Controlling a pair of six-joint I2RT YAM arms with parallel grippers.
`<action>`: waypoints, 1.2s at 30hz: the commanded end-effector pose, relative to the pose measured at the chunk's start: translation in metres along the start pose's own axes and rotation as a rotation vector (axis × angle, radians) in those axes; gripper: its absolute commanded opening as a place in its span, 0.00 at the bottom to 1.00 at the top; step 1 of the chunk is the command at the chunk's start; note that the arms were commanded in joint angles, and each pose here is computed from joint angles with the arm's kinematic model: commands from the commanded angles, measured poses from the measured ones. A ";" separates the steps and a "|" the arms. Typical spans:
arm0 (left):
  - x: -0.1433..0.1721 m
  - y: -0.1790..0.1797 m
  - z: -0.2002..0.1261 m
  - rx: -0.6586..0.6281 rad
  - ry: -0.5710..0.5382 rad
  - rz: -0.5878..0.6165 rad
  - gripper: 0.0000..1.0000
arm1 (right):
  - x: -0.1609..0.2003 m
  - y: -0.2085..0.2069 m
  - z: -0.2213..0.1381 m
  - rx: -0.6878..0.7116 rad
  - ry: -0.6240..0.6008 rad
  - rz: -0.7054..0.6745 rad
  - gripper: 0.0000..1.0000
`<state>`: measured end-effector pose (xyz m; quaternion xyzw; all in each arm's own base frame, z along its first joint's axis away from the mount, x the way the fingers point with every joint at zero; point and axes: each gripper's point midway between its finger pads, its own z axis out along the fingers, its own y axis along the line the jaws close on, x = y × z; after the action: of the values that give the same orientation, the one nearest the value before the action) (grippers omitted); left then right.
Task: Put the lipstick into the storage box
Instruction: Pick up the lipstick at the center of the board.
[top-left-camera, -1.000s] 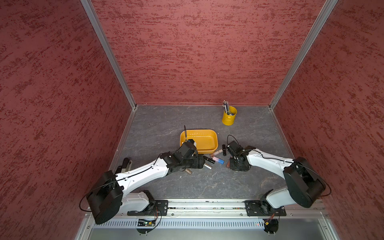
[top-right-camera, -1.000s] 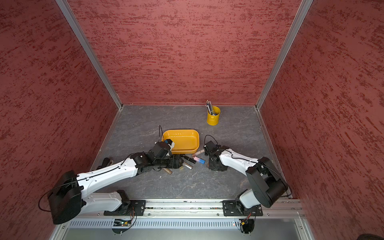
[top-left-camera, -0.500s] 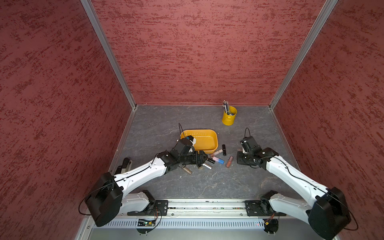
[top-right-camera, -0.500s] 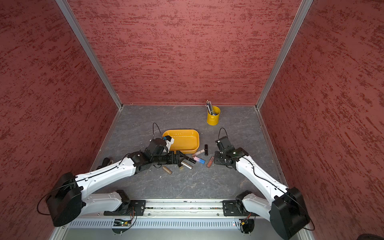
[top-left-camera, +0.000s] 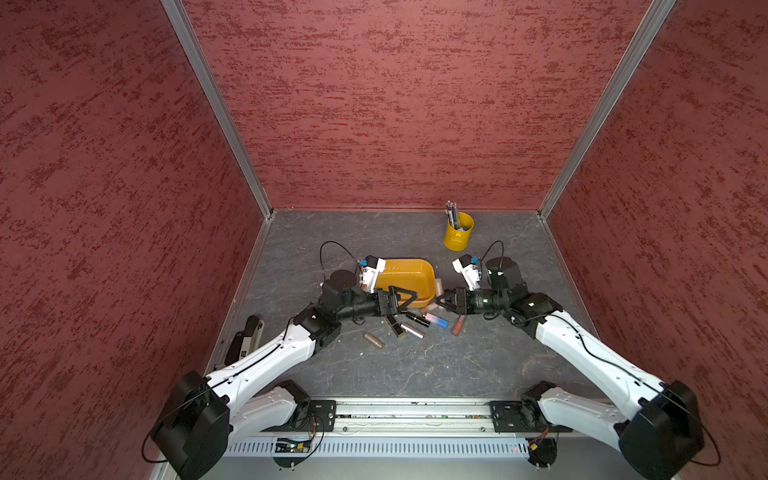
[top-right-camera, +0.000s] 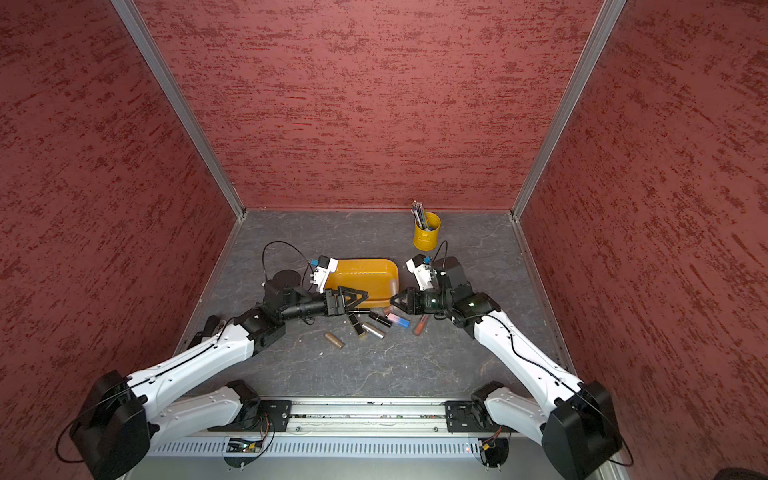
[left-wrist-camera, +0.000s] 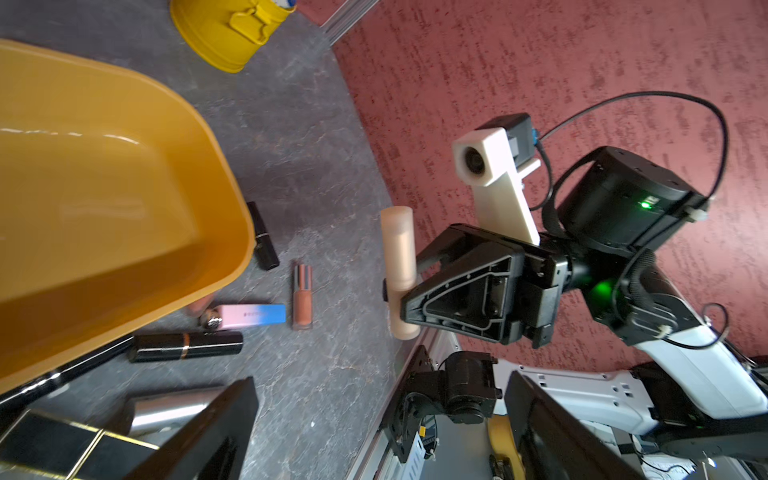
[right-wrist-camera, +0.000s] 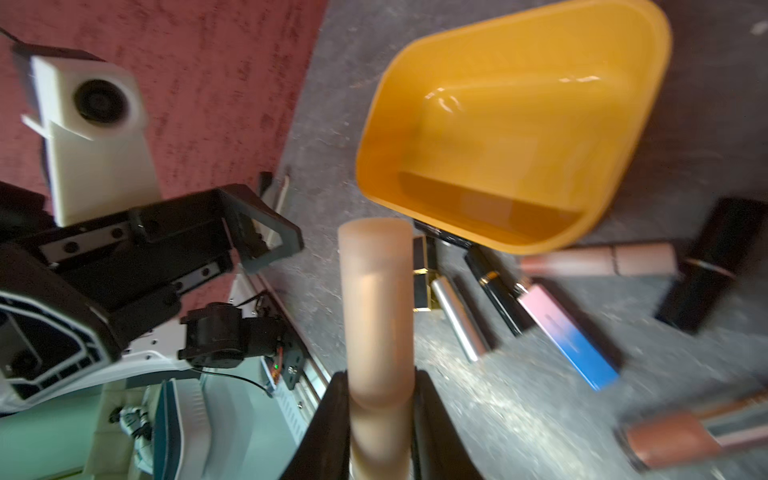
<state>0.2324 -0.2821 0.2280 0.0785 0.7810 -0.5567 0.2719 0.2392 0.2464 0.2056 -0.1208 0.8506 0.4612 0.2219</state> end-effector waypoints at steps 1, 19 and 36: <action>-0.007 -0.023 -0.001 0.093 0.000 0.026 0.96 | -0.015 0.051 0.006 -0.203 -0.004 -0.087 0.16; -0.013 -0.027 0.005 0.125 -0.021 -0.002 0.71 | -0.007 0.082 0.025 -0.294 0.025 -0.125 0.16; -0.014 -0.025 0.006 0.107 -0.029 -0.011 0.33 | -0.001 0.085 0.029 -0.299 0.043 -0.133 0.16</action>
<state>0.2327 -0.2925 0.2456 0.0753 0.7532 -0.5980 0.2634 0.2116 0.3111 0.2367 -0.2021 0.7841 0.5530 0.1964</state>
